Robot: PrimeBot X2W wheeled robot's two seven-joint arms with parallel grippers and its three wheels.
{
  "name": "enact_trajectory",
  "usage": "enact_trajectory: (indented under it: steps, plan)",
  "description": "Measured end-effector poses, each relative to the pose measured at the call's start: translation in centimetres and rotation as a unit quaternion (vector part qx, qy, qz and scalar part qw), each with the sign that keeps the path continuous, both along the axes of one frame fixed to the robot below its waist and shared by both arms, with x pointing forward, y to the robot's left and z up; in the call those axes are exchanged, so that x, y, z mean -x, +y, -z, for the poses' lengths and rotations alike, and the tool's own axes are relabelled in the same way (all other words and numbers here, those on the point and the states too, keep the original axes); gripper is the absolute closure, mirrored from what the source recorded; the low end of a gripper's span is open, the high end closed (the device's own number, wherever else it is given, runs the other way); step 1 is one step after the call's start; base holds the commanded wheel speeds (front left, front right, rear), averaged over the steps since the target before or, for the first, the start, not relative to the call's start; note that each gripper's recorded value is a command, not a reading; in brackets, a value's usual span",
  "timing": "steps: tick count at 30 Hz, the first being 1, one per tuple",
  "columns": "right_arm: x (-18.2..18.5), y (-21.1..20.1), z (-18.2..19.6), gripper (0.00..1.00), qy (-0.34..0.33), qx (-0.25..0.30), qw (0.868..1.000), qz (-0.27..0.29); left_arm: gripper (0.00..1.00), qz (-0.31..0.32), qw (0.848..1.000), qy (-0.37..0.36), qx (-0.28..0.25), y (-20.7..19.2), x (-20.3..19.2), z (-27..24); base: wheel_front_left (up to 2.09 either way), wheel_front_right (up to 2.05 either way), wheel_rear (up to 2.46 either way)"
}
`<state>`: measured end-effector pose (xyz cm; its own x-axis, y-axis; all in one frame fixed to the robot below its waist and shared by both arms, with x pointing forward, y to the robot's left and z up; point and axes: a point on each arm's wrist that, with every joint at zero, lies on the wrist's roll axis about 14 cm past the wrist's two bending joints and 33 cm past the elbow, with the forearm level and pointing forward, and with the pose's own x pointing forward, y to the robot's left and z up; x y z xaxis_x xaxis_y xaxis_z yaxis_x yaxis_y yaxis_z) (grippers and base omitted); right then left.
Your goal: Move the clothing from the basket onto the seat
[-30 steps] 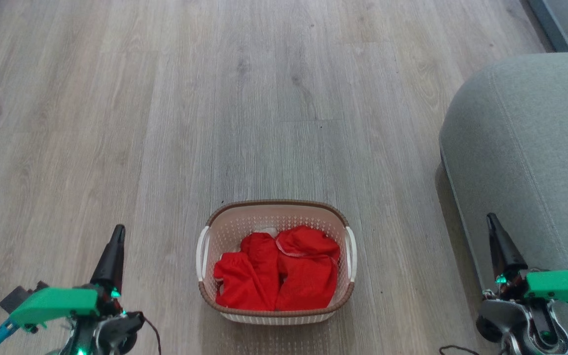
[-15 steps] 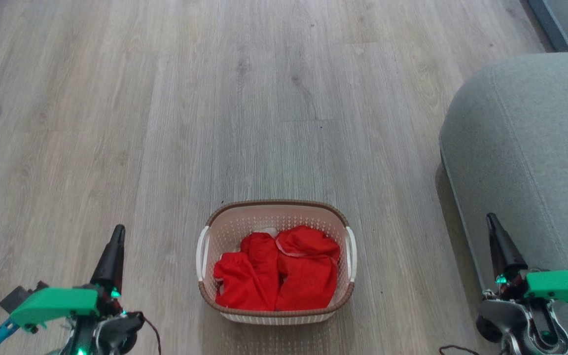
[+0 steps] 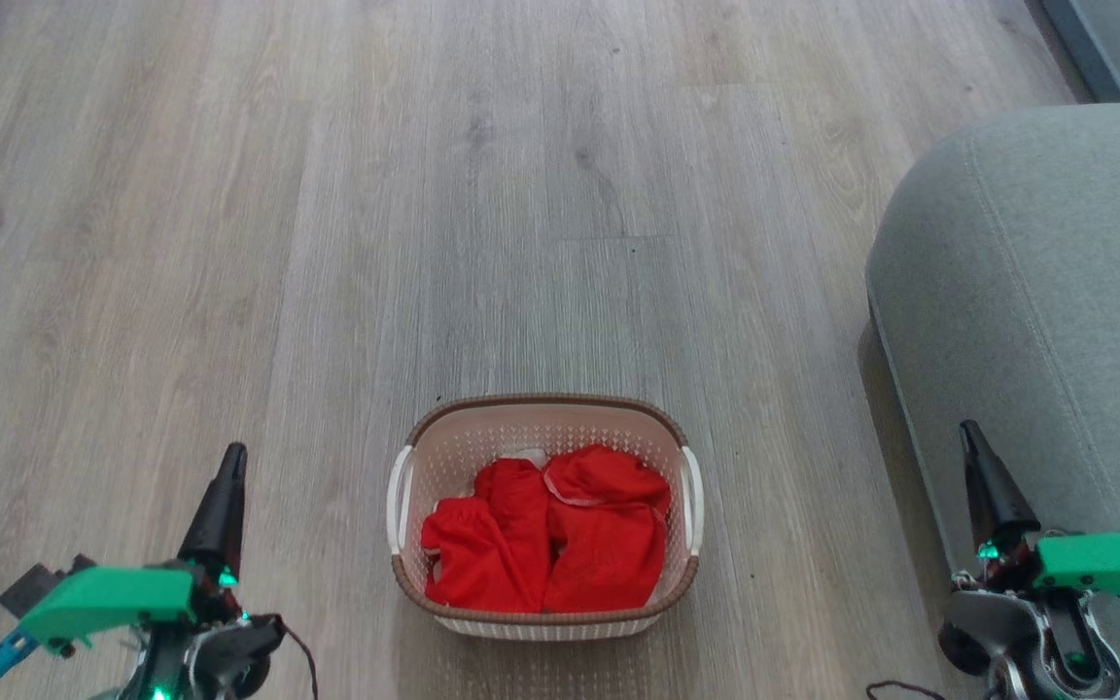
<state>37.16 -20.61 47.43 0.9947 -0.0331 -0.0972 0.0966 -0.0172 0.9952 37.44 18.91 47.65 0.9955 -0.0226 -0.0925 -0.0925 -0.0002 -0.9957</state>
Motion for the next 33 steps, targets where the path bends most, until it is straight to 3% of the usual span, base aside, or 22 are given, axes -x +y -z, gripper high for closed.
enact_trajectory:
  steps: [15,16,23,33]
  plan:
    - [0.0,0.0,0.0,1.00,0.000,0.000,1.000,0.000,1.00,0.000,1.000,0.000,0.000,0.0,0.0,0.0,0.00,0.00,0.00]
    - [0.0,0.0,0.0,0.00,0.000,0.000,1.000,0.000,0.00,0.000,1.000,0.000,0.000,0.0,0.0,0.0,0.00,0.00,0.00]
    - [2.4,0.2,4.6,0.00,0.072,-0.009,0.997,0.002,0.00,0.000,0.997,0.076,0.006,-0.3,2.7,4.9,0.00,0.00,0.00]
    - [1.6,0.9,4.0,0.00,0.062,-0.006,0.998,-0.007,0.00,-0.006,0.998,0.063,0.004,-0.2,1.7,4.0,0.00,0.00,0.00]
